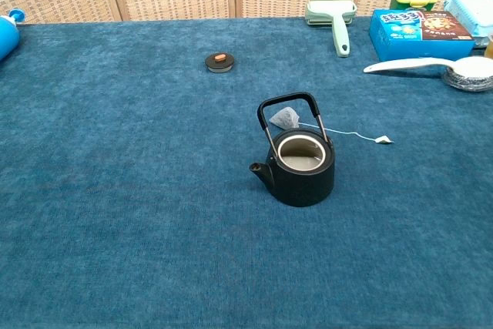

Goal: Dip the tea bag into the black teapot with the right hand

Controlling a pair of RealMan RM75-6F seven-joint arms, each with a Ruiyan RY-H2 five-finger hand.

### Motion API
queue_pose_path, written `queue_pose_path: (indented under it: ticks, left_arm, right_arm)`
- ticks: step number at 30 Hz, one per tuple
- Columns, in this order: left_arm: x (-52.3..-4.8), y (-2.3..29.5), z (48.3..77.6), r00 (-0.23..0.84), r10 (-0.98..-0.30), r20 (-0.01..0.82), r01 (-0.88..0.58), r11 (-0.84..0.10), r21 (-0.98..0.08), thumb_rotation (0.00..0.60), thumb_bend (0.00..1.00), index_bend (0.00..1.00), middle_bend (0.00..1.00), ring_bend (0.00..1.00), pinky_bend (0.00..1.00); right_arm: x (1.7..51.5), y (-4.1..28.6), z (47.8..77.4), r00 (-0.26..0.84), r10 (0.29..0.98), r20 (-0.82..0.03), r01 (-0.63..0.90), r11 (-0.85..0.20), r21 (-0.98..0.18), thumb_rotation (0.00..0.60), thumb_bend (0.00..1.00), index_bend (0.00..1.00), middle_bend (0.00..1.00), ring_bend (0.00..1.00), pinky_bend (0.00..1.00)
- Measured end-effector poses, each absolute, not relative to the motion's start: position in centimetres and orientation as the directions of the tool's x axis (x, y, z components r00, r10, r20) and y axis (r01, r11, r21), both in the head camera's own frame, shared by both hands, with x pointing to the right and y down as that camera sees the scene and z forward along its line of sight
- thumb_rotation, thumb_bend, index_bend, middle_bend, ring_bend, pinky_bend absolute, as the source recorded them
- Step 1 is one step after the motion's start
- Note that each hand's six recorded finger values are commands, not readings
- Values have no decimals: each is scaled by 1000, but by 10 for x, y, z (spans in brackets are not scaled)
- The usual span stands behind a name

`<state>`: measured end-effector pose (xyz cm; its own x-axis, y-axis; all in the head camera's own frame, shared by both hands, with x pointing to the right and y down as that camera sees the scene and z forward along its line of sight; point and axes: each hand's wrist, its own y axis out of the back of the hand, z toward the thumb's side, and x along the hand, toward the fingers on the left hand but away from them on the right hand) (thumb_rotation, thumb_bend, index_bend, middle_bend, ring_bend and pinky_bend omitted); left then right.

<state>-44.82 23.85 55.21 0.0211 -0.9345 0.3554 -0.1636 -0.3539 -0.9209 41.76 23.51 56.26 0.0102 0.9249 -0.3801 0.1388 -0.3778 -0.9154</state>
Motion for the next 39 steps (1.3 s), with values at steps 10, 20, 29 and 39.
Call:
queue_pose_path:
  ticks: [10,20,29,39]
  left_arm:
    - [-446,236,550,29,-937,349,-158,-349,-924,600,242,0,61,0,85]
    - [-448,232,541,37,-944,329,-143,-331,-933,600,242,0,61,0,85]
    - [-448,224,534,51,-949,310,-125,-314,-941,600,242,0,61,0,85]
    - [-448,213,533,66,-948,311,-99,-316,-943,600,242,0,61,0,85]
  right_arm:
    - [418,236,566,16,919,-393,137,-392,-910,600,382,48,139,160,156]
    - [415,219,560,51,926,-373,141,-376,-916,600,382,50,145,176,178]
    - [402,182,552,125,930,-345,161,-363,-918,600,377,138,346,459,437]
    - [367,136,565,237,879,-414,167,-457,-874,600,358,346,832,1000,1000]
